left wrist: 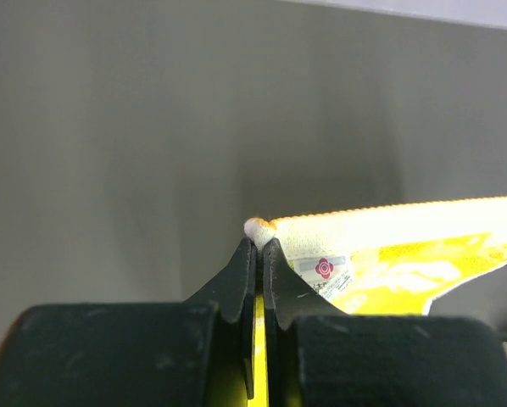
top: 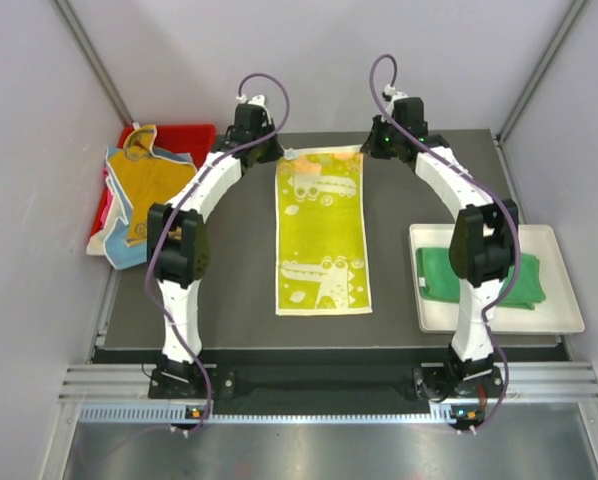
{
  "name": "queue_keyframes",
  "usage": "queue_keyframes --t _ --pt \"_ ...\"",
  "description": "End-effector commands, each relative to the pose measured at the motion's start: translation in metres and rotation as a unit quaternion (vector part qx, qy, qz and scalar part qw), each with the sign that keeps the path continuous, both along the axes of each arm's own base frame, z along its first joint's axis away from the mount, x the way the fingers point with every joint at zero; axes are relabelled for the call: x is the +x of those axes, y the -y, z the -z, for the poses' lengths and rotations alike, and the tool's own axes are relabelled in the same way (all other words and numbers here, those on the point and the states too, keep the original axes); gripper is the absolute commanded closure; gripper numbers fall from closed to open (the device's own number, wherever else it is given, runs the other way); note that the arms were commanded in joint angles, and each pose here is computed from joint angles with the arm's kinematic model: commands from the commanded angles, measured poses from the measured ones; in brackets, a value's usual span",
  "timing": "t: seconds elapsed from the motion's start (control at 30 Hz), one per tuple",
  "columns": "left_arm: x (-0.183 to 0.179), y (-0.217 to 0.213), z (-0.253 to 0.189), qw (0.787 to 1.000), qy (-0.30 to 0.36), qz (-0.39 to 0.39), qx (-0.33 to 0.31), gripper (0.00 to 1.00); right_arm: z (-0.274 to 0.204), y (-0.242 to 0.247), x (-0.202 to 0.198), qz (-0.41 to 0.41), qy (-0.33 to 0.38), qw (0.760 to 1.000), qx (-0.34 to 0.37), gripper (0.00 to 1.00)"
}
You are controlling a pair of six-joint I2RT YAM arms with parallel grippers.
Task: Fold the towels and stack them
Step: Flatten out the crumpled towel, then fold the towel
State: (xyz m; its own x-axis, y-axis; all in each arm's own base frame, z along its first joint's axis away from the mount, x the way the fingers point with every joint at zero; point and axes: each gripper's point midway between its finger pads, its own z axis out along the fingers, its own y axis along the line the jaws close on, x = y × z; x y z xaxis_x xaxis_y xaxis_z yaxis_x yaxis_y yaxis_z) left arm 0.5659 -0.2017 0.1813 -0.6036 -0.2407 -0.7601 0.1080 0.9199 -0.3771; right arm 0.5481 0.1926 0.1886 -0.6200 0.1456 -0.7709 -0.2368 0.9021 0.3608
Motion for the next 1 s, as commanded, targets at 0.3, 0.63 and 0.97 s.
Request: queue_keyframes --t 0.3,0.63,0.97 --pt "-0.072 -0.007 -0.008 0.999 0.016 0.019 -0.04 1.0 -0.029 0.009 -0.059 0.014 0.058 0.998 0.021 1.0" --pt "-0.163 0.011 0.032 0.999 -0.023 0.034 -0.035 1.0 0.018 0.006 -0.145 0.011 0.001 1.0 0.025 1.0" --pt "-0.218 0.006 0.054 0.998 -0.054 0.022 0.01 1.0 0.04 0.004 -0.205 0.004 -0.031 0.999 0.019 1.0"
